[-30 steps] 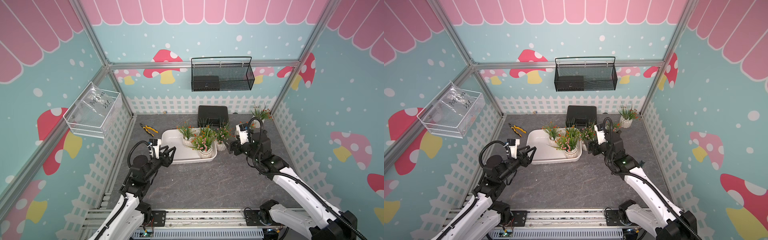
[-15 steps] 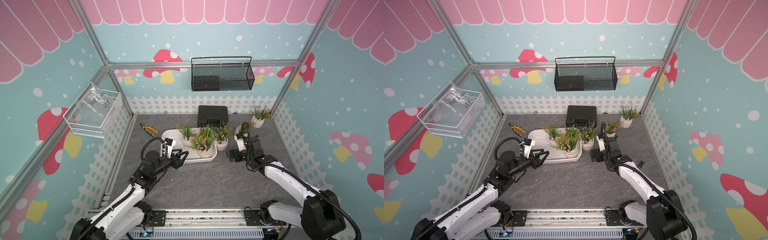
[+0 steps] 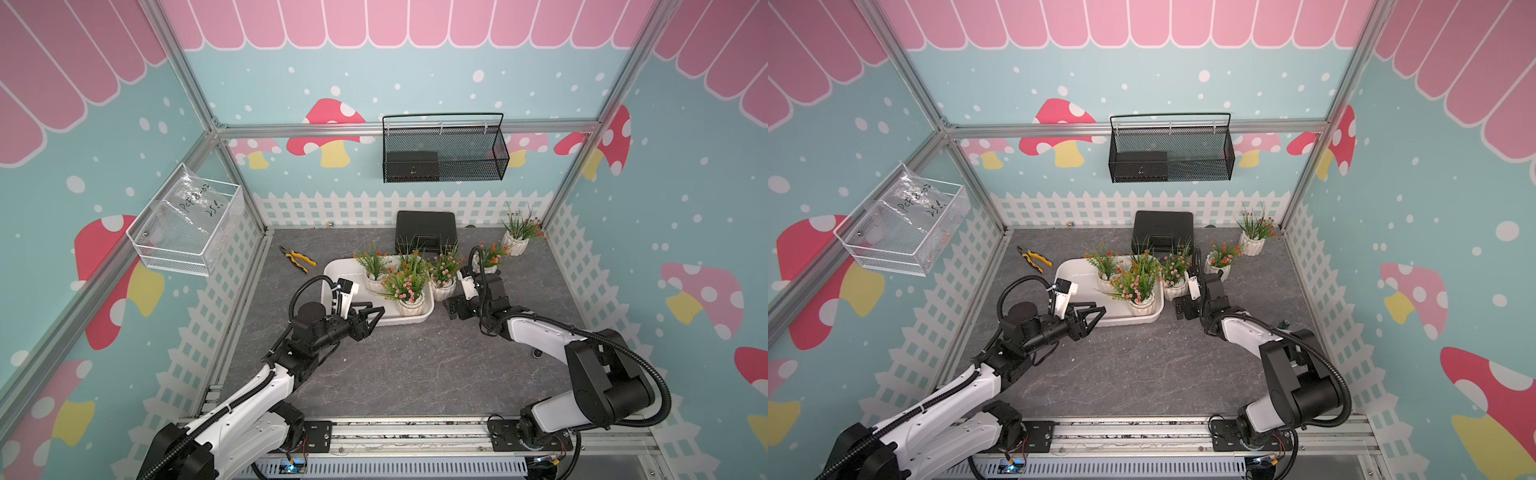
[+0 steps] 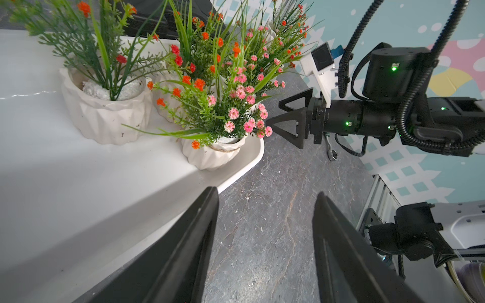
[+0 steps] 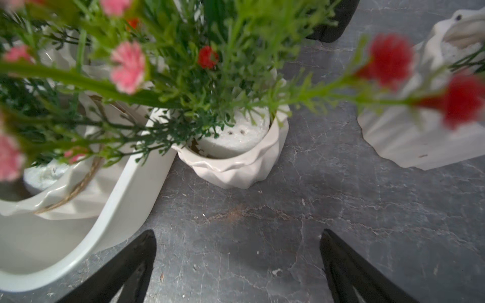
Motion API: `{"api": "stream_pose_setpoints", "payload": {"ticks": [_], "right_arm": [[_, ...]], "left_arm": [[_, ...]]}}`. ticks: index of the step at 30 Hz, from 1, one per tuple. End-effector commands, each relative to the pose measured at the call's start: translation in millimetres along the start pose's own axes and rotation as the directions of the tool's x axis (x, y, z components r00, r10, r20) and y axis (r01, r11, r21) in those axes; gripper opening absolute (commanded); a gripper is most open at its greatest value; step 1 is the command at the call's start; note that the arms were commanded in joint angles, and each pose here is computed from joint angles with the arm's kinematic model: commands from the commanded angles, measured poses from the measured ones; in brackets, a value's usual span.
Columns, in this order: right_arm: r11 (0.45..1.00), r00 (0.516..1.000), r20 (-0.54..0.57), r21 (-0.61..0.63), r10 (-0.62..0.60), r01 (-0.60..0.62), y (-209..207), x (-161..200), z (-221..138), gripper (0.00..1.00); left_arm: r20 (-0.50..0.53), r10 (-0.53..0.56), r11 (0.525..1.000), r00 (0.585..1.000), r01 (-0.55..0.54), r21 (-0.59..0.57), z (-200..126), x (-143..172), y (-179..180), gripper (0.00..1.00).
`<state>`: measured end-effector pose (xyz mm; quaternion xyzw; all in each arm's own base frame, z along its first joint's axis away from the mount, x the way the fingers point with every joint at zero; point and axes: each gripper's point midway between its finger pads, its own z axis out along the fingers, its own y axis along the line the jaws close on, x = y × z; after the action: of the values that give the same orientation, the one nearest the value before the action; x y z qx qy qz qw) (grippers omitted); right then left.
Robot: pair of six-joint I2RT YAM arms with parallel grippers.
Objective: Put the potted gypsophila into the storage box
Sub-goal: Pick up the baby's breath potted plant from the center of the board.
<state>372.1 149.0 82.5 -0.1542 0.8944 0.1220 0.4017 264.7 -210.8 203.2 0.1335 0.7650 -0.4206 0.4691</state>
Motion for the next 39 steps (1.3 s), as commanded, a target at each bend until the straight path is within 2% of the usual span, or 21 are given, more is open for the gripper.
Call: {"api": "stream_pose_setpoints", "payload": {"ticks": [1, 6, 17, 23, 39], "right_arm": [[0.999, 0.995, 0.089, -0.005, -0.049, 0.049, 0, -24, 8, 0.99], [0.998, 0.992, 0.109, -0.016, -0.064, 0.066, 1, -30, 20, 0.98], [0.997, 0.972, 0.228, -0.039, -0.056, 0.067, 6, -53, 23, 0.98], [0.996, 0.973, 0.224, -0.057, -0.048, 0.063, 7, -51, 38, 0.98], [0.996, 0.96, 0.274, -0.046, -0.055, 0.07, 5, -61, 49, 0.96]], "left_arm": [[-0.029, 0.028, 1.0, 0.999, -0.028, -0.006, 1, 9, 2, 0.59], [-0.042, 0.033, 0.999, 0.999, -0.034, -0.02, 3, 12, 5, 0.59], [-0.061, 0.04, 0.998, 0.997, -0.042, -0.042, 4, 16, 10, 0.59], [-0.069, 0.045, 0.998, 0.997, -0.048, -0.048, 4, 17, 11, 0.59], [-0.076, 0.047, 0.997, 0.996, -0.052, -0.061, 3, 19, 13, 0.59]]}}
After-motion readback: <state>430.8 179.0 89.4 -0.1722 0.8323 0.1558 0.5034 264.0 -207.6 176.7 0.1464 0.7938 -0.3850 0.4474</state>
